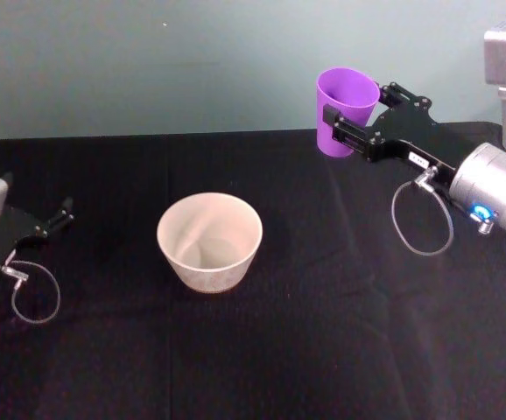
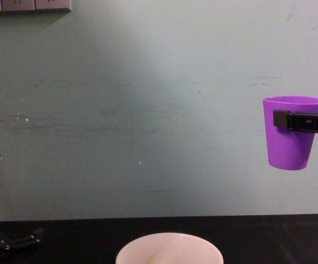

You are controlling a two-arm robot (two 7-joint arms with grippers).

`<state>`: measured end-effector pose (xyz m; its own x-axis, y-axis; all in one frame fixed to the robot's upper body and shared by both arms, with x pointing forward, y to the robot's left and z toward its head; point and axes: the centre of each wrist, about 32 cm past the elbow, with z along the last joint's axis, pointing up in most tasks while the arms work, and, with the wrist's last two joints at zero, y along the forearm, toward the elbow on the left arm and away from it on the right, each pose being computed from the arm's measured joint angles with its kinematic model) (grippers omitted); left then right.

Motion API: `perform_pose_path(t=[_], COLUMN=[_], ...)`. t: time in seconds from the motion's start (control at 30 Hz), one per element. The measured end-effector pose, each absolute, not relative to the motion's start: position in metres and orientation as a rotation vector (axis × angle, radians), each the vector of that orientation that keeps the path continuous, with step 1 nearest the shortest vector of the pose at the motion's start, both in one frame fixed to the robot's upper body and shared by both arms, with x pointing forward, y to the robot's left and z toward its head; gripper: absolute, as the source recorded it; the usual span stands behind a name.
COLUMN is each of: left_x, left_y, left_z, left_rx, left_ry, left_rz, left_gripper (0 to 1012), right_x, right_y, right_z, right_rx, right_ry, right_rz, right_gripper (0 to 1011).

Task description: Pick up the cup and pour the mung beans from the cup into the bowl.

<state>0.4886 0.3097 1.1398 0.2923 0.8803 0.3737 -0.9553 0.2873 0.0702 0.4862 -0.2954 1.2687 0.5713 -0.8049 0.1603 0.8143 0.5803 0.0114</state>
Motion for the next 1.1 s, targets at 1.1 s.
perform_pose_path(t=[1.1], left_x=[0.4886], left_y=[0.3097], left_z=[1.1398], left_rx=[0.305], left_ry=[-0.285], left_rz=[1.248], left_gripper=[1000], right_x=[0.4862], right_y=[-0.2954], right_z=[1.2687], right_rx=[-0.066], right_ry=[-0.154], right_rz=[-0.95], right_gripper=[720])
